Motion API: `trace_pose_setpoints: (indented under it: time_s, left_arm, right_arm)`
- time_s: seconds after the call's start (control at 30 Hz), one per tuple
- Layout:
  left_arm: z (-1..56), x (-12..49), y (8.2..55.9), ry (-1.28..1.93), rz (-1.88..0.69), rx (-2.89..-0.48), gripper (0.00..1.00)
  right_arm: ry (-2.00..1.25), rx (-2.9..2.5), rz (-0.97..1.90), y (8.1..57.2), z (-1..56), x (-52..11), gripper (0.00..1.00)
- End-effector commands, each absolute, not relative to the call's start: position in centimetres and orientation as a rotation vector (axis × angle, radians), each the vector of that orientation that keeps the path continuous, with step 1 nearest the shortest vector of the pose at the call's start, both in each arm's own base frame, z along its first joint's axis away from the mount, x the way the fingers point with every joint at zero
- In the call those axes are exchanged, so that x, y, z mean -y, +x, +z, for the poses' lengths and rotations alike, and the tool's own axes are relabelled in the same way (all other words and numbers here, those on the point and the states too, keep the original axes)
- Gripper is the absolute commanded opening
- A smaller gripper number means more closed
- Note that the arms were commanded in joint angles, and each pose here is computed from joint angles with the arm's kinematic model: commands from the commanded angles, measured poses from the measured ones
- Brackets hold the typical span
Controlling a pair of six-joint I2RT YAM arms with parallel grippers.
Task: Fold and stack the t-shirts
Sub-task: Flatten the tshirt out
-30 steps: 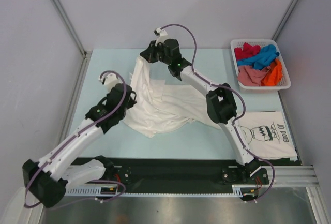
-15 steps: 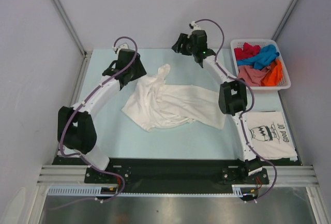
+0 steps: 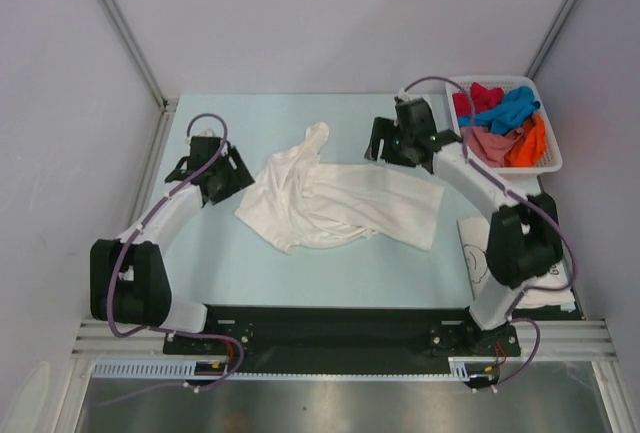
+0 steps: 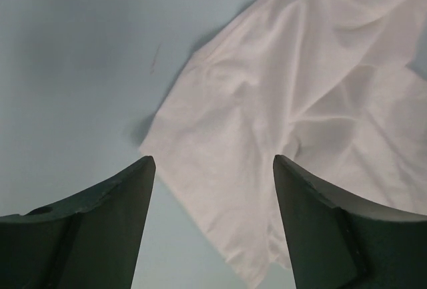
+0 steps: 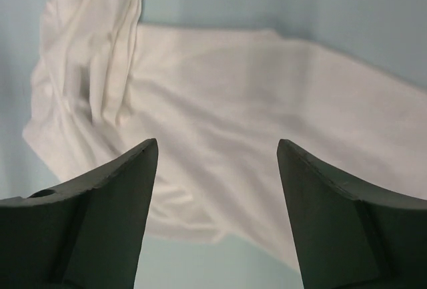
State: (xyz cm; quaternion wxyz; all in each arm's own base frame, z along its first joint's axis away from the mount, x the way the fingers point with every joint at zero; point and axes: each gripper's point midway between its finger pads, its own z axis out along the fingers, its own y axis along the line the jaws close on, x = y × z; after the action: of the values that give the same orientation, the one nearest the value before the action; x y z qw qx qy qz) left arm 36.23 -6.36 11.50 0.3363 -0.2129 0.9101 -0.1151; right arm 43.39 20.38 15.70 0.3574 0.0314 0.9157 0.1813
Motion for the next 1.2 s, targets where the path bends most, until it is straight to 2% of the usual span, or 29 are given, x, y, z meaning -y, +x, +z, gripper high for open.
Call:
trace_pose_setpoints:
  time_s: [0.0, 0.2, 0.3, 0.4, 0.5, 0.73, 0.93, 0.97, 1.07, 1.1, 1.17]
  left_arm:
    - [9.8, 5.5, 34.1, -0.586, -0.398, -2.434, 0.78]
    - [8.3, 6.6, 32.4, -0.561, -0.496, -2.55, 0.9]
    - [8.0, 6.7, 32.0, -0.531, -0.509, -2.595, 0.9]
    - [6.8, 5.4, 31.6, -0.506, -0.406, -2.645, 0.89]
    - [5.6, 5.3, 31.6, -0.458, -0.394, -2.676, 0.88]
    - [3.7, 5.7, 32.4, -0.448, -0.421, -2.719, 0.84]
    - [3.3, 6.2, 33.2, -0.443, -0.456, -2.725, 0.8]
    - [3.3, 6.4, 33.1, -0.447, -0.475, -2.729, 0.79]
    - [3.2, 6.9, 32.6, -0.462, -0.512, -2.738, 0.64]
    - [3.3, 6.8, 32.3, -0.468, -0.503, -2.743, 0.51]
    - [3.8, 6.4, 32.1, -0.471, -0.477, -2.735, 0.41]
  right_arm:
    - [0.095, -2.333, 0.51, 38.9, 17.3, -20.3, 0.77]
    - [0.072, -2.54, 0.539, 30.2, 14.0, -17.9, 0.79]
    - [0.125, -2.65, 0.57, 27.1, 11.6, -16.3, 0.79]
    - [0.186, -2.706, 0.62, 25.0, 10.3, -15.5, 0.79]
    - [0.185, -2.748, 0.635, 24.3, 9.8, -15.4, 0.8]
    - [0.212, -2.864, 0.358, 23.2, 7.5, -12.1, 0.8]
    - [0.241, -2.884, 0.243, 22.7, 6.0, -10.5, 0.84]
    - [0.25, -2.891, 0.242, 22.5, 5.4, -10.5, 0.86]
    - [0.248, -2.861, 0.245, 23.5, 4.9, -10.6, 0.85]
    - [0.251, -2.853, 0.226, 23.9, 4.7, -10.4, 0.85]
    - [0.272, -2.854, 0.122, 24.0, 4.0, -9.2, 0.85]
